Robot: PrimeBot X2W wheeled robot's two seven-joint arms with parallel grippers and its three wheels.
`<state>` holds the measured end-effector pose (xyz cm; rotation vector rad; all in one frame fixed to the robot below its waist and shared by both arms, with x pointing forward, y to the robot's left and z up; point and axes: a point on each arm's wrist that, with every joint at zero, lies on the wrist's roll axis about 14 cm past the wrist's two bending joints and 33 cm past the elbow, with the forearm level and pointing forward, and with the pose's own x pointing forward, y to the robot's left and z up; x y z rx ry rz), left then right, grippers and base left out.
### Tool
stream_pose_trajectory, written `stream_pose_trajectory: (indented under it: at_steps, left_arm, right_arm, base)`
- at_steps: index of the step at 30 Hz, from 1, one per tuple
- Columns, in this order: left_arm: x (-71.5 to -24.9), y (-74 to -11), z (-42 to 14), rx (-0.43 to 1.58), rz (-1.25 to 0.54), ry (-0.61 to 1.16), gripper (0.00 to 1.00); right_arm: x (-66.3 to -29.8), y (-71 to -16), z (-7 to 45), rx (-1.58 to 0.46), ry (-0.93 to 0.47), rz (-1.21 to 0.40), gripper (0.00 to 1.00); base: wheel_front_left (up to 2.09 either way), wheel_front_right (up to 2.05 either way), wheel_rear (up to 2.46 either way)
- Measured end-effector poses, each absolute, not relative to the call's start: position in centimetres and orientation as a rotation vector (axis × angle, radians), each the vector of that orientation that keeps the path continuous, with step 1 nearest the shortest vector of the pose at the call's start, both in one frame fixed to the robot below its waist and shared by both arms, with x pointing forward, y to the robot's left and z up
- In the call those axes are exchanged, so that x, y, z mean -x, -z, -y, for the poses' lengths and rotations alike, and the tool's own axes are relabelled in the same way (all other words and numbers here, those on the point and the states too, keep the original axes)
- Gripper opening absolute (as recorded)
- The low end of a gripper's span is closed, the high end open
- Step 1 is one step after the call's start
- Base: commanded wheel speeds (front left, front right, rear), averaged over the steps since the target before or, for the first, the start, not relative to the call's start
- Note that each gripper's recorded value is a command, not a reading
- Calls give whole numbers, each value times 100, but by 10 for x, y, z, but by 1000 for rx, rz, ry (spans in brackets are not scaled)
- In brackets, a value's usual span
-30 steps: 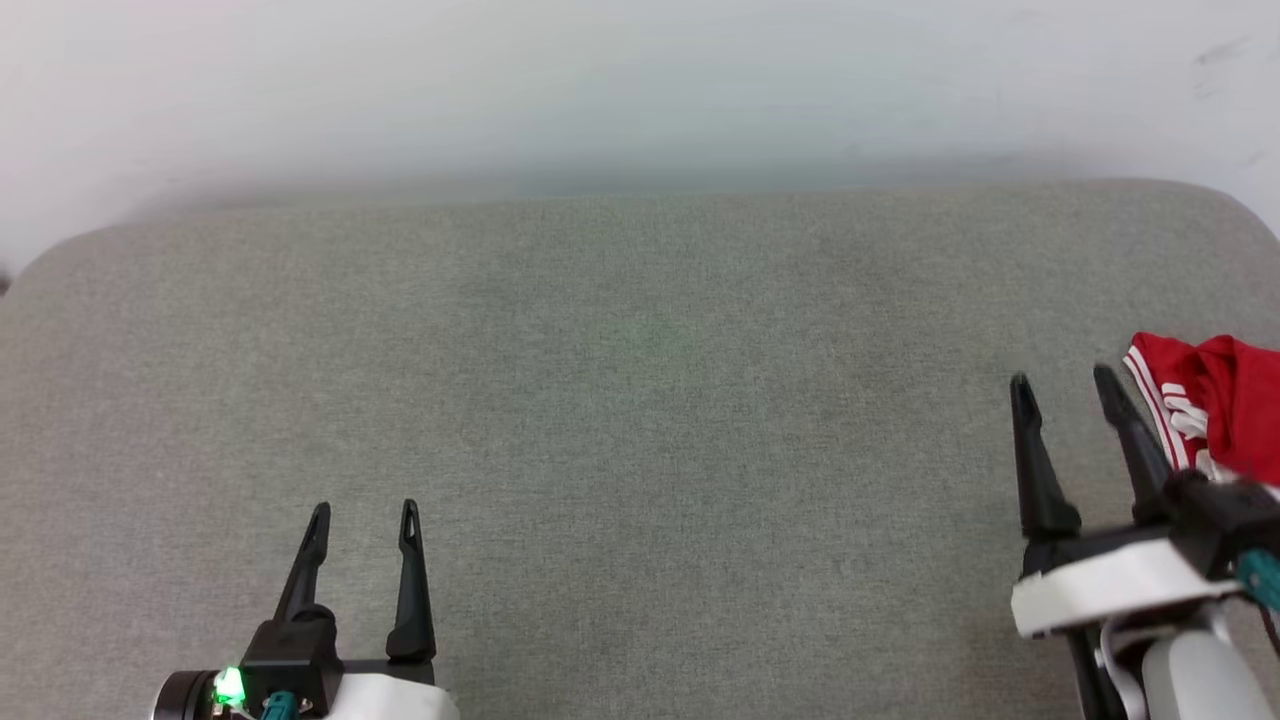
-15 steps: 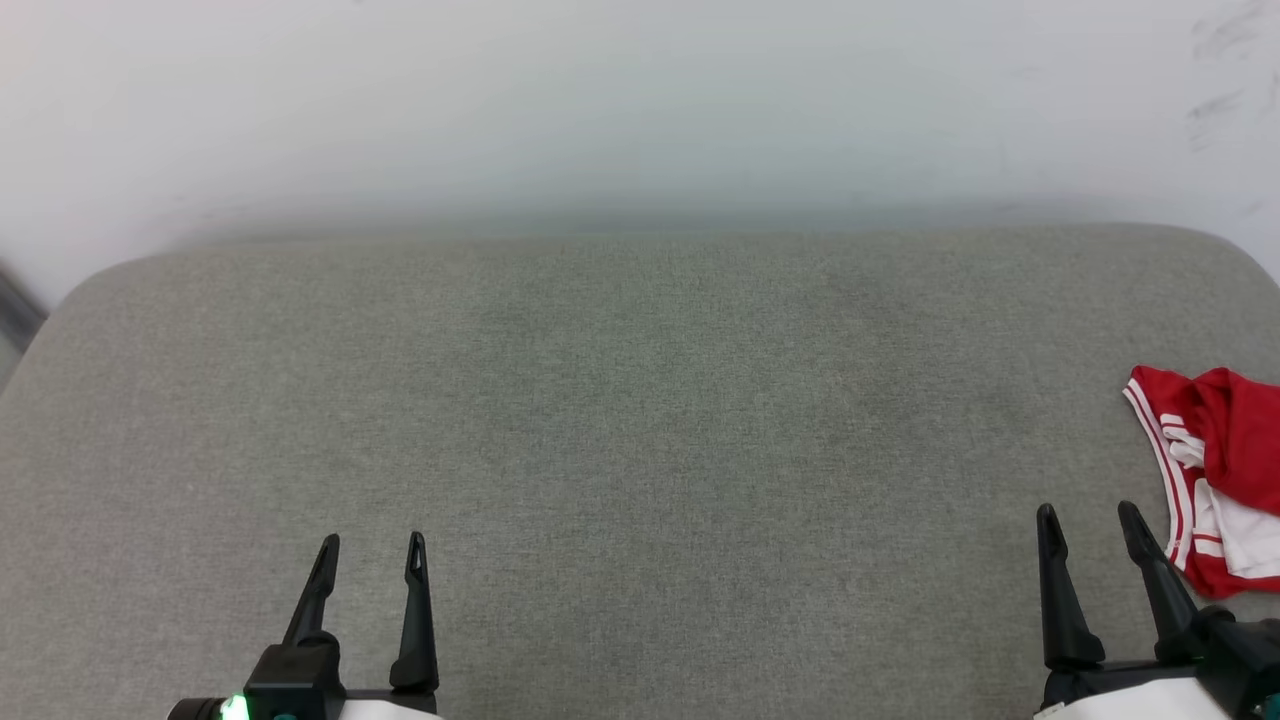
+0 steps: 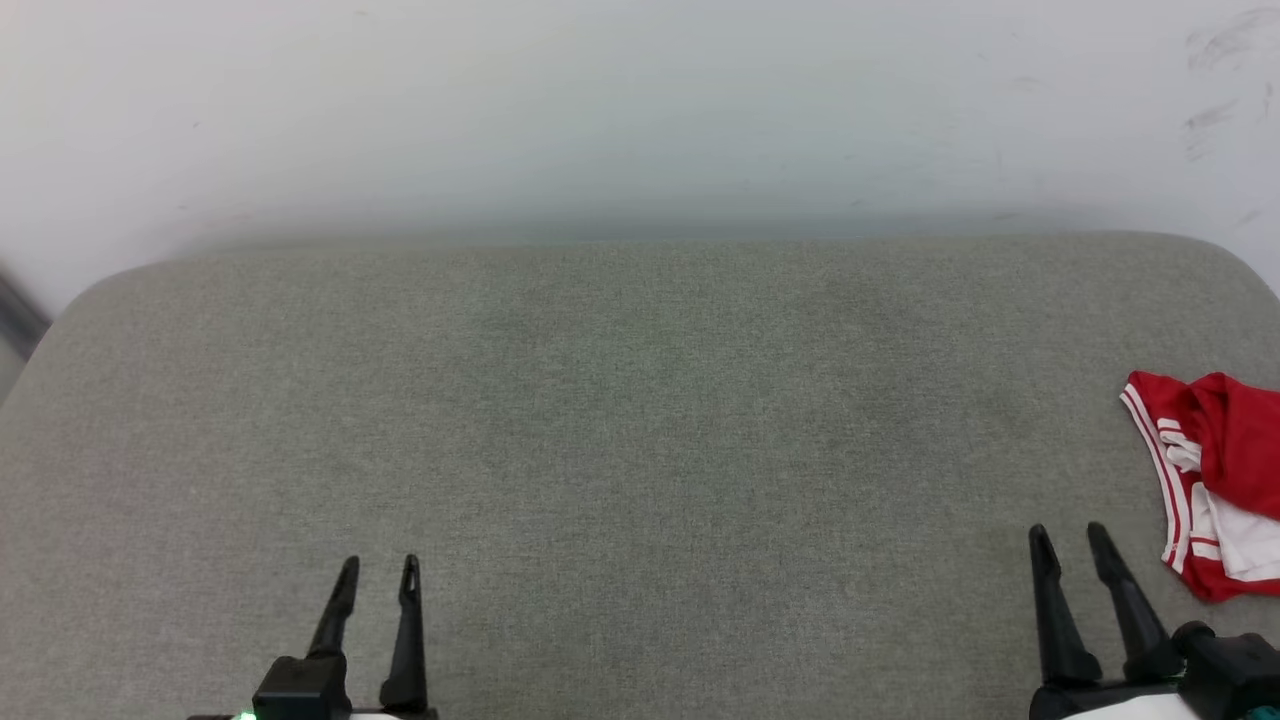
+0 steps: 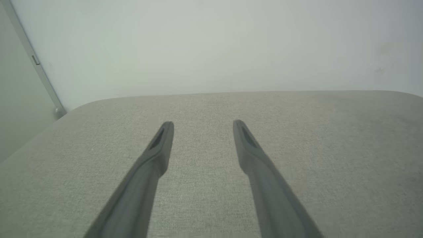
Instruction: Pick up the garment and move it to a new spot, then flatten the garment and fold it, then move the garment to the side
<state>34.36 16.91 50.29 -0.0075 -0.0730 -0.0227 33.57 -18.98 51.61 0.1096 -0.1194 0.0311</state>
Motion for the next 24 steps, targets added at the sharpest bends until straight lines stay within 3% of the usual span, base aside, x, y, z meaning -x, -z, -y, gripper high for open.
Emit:
stream_pose_trajectory:
  at_steps: [5, 24]
  left_arm:
    - [-338, -483, -170, 11, 8, 18, 0]
    - [-347, -473, -185, 394, -67, -60, 0]
  right_arm:
    - [-333, -500, 190, -117, -27, 66, 0]
    - [-341, -491, 199, -484, 34, 23, 0]
  base:
    - [0, 0, 0]
    - [0, 0, 0]
